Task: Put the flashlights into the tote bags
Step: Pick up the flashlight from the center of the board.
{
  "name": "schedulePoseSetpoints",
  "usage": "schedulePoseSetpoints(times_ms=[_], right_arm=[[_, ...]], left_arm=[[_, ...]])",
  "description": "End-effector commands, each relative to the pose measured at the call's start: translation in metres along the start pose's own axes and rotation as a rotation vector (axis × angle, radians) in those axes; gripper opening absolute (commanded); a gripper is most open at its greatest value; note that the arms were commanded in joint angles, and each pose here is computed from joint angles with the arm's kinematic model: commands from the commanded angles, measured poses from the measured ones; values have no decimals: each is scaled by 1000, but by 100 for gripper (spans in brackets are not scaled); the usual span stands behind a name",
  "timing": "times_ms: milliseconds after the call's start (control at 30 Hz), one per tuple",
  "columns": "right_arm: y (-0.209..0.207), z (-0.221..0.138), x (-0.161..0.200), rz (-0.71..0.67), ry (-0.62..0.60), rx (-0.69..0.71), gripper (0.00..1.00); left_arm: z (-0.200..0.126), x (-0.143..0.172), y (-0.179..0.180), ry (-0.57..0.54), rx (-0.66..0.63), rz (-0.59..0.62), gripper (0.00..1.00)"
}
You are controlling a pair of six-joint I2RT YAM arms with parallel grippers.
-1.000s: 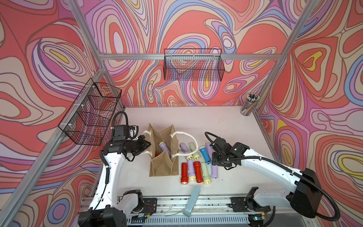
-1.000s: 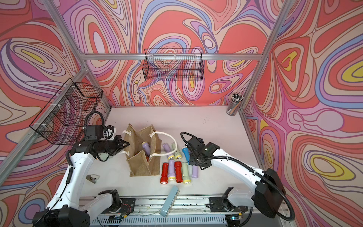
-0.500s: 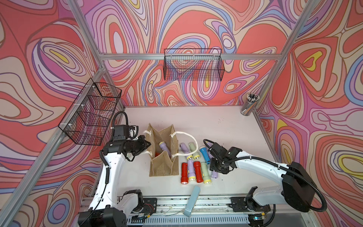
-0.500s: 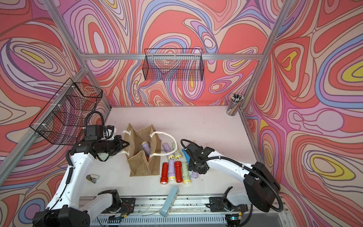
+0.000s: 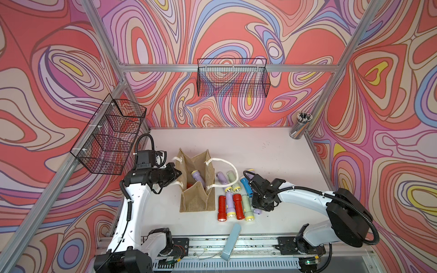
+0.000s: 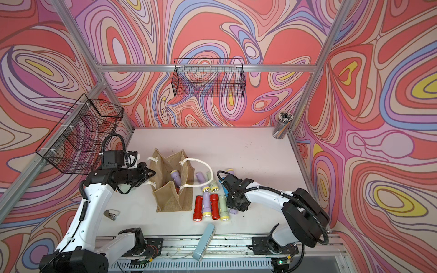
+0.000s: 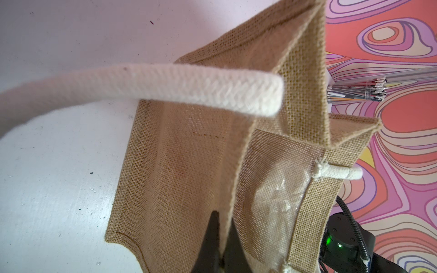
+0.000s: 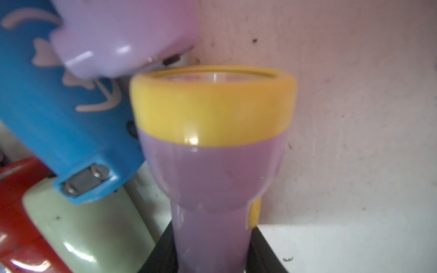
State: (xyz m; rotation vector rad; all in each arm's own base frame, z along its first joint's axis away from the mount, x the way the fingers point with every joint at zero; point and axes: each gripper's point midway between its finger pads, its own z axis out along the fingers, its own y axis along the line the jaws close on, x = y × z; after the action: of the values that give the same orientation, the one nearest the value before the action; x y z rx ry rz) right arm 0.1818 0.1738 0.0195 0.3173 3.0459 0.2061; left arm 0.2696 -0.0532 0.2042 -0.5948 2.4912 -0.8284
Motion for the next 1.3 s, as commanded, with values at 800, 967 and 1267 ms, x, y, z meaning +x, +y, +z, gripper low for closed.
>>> schedulePoseSetpoints(times_ms=[800, 967, 1267], right_arm=[[67, -189, -116, -231, -467, 29, 6], [138, -229, -136, -276, -545, -234, 3], [246, -260, -131, -416, -621, -528, 1]], left_arm=[[-4, 2, -4, 6, 12, 3, 2], [-5, 2, -4, 5, 13, 2, 2], [-9, 3, -5, 6, 5, 15, 2]])
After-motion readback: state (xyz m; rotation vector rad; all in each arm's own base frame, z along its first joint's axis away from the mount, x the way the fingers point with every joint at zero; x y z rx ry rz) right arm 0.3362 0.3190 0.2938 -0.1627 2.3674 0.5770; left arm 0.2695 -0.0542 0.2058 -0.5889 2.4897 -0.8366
